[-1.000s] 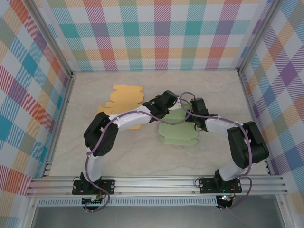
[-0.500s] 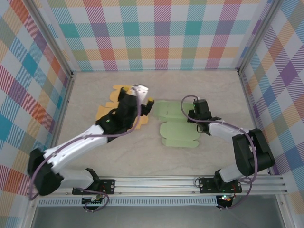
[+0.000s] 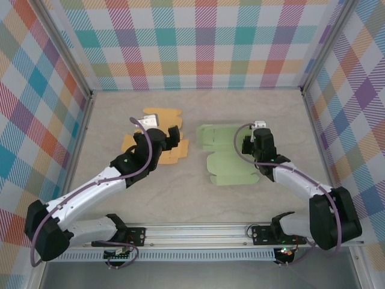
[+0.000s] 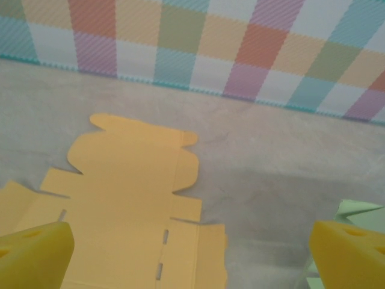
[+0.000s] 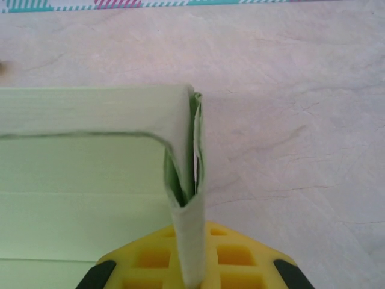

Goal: Fold the paper box

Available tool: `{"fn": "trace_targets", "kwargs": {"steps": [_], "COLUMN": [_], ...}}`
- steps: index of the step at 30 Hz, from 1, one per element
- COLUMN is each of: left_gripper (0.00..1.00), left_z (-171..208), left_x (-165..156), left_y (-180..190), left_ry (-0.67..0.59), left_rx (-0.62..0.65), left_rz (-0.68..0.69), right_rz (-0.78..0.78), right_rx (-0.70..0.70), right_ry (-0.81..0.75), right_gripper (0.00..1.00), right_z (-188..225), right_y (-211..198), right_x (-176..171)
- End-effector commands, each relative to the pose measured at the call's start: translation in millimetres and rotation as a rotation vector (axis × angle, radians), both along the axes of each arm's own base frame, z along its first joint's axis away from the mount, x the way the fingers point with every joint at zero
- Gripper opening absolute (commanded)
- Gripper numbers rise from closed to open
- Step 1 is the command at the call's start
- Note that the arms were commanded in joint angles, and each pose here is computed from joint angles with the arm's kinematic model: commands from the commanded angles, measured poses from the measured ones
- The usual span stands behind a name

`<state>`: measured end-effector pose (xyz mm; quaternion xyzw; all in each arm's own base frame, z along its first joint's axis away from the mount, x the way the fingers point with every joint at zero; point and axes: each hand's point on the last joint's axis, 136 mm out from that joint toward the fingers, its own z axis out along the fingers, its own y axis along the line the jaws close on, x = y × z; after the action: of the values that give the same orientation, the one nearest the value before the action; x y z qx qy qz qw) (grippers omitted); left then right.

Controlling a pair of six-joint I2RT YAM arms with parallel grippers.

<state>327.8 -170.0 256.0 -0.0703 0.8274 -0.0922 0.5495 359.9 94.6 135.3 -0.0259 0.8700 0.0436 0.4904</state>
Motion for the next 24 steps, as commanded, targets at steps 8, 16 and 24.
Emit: {"fn": "trace_targets", "kwargs": {"steps": [8,16,24], "left_gripper": [1.00,1.00,1.00], "left_z": [-5.1,-6.3,-13.7], "left_x": [14.0,3.3,-7.0], "left_y": [-65.9,-54.1,-77.1], "left_ry": [0.036,-0.079,-0.066], "left_rx": [-0.276,-0.431,-0.368], "left_rz": [-0.185,-0.163,-0.266], "right_rz": [0.044,0.007,-0.021], "right_rx": [-0.013,0.007,0.019], "right_ry": [-0.187,-0.176,-0.177], "right_gripper": [0.00,0.00,0.00], "right_z": [23.6,23.0,23.4], "right_y": [-5.7,-19.0,-24.6], "right_x": [-8.5,-8.2,-9.9]}}
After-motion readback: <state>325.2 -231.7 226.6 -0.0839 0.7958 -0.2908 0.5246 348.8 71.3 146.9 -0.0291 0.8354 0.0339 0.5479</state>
